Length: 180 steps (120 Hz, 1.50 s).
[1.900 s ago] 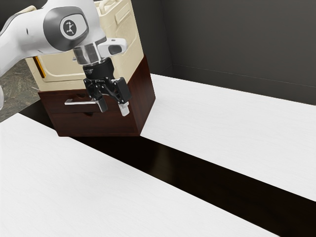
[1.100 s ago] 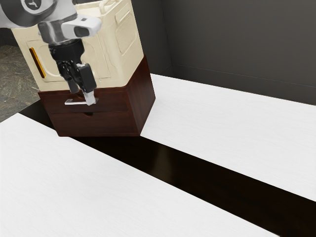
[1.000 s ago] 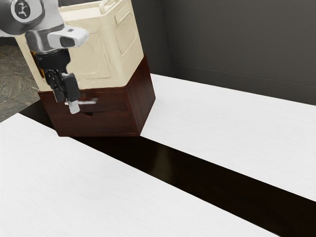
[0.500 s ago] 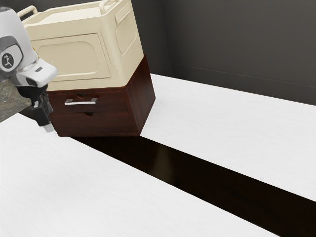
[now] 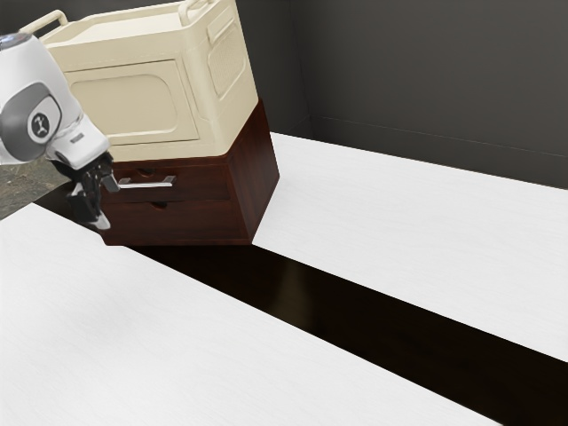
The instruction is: Pull the drawer handle with one arm to open the drawer
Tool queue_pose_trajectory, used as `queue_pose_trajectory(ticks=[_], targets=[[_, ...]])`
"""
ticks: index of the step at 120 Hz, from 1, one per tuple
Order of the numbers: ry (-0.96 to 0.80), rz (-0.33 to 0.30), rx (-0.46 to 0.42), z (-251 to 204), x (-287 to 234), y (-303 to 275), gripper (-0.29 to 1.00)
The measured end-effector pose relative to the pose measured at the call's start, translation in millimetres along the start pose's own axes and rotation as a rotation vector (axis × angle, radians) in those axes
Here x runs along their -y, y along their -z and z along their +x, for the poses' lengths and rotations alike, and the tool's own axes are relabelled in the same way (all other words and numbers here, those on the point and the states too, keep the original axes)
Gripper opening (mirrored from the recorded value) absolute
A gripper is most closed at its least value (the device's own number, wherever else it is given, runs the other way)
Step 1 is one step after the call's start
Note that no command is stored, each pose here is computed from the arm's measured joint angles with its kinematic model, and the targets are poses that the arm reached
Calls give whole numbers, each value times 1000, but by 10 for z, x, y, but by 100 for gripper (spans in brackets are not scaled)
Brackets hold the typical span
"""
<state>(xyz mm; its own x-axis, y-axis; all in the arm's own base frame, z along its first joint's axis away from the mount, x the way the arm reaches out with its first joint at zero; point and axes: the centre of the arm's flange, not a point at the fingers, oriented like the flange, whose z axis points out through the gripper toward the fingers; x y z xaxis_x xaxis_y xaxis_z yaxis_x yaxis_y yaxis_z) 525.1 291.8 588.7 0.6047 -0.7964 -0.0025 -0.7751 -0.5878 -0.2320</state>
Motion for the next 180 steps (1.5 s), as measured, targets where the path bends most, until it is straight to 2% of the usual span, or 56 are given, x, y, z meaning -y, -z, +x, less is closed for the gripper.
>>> queue_pose_trajectory(ticks=[35,64,92,120,152,180], targets=[[-121,83,-7,133,278,-140,70],[-182,103,5,170,449,-306,70],[-205,106,-4,127,501,-372,70],[-229,101,-6,127,498,-416,58],[-243,98,-12,125,498,-448,53],[-239,81,-35,163,462,-470,53]])
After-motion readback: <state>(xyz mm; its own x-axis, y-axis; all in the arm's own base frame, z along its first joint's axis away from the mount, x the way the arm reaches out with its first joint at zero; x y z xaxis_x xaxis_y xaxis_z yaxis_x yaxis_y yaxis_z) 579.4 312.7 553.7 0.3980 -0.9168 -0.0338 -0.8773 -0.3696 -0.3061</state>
